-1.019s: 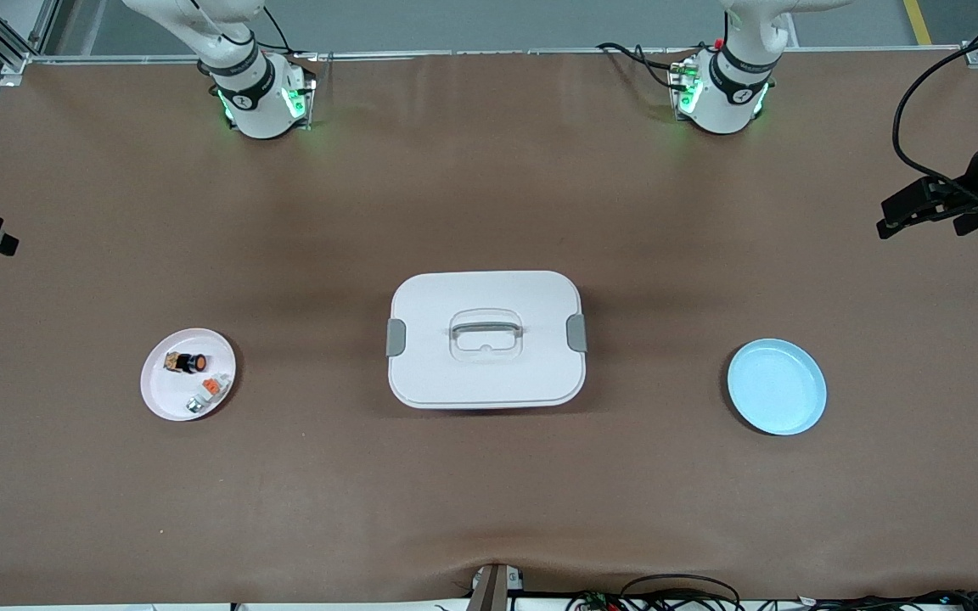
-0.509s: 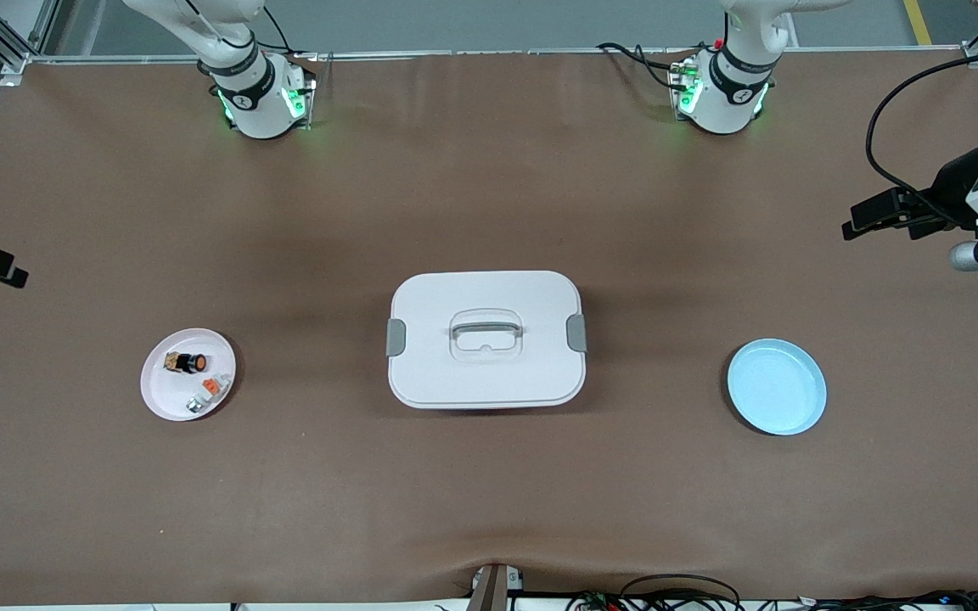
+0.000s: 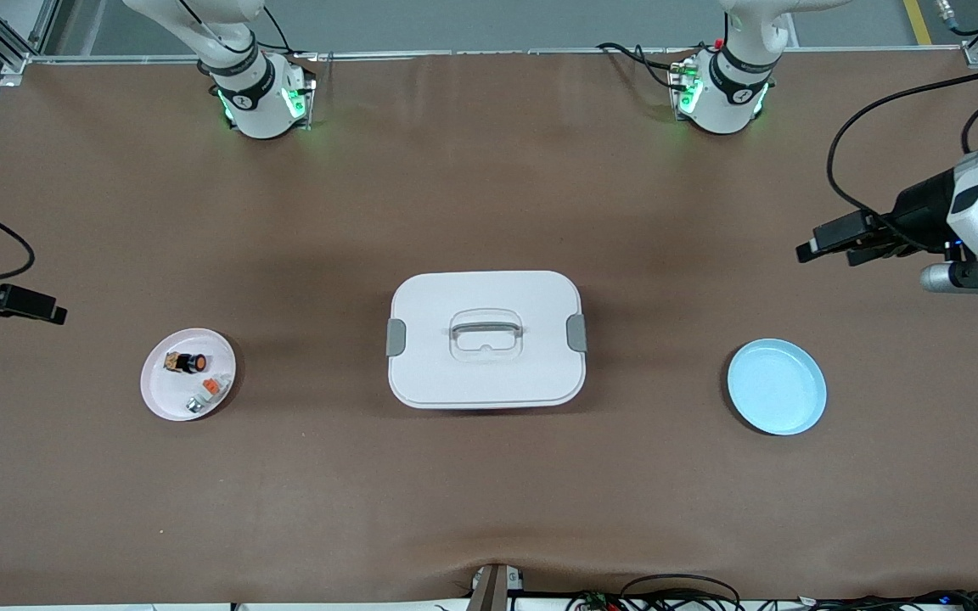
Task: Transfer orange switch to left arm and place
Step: 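Lower the right gripper onto the black-orange switch while the left gripper approaches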
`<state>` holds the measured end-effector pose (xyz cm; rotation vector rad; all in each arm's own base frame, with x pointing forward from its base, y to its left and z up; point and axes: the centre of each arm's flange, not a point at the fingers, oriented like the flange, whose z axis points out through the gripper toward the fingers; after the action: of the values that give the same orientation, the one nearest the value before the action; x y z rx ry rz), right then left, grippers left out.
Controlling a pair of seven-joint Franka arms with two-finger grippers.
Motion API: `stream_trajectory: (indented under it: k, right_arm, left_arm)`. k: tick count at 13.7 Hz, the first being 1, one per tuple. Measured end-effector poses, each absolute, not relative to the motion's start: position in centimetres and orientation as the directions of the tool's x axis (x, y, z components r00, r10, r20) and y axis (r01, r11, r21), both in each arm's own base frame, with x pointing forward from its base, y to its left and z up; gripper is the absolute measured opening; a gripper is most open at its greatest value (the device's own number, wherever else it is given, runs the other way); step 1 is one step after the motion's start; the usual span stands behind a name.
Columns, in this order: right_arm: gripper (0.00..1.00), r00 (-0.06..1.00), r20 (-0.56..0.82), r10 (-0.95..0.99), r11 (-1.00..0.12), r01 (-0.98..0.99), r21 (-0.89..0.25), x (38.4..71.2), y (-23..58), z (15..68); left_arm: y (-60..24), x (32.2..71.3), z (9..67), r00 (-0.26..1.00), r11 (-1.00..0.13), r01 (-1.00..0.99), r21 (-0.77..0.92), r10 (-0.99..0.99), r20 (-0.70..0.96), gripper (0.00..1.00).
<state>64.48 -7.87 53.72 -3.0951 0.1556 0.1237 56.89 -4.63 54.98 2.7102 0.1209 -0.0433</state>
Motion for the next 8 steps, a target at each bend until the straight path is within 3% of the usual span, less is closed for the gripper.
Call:
stream_trajectory:
  k: [8]
  right_arm:
    - [1.00, 0.994, -0.059, -0.087, -0.995, -0.089, -0.035, 64.7, -7.8, 40.5]
  left_arm:
    - [-12.1, 55.7, 56.4, 0.997, -0.810, 0.000, 0.587, 0.045, 0.062, 1.00]
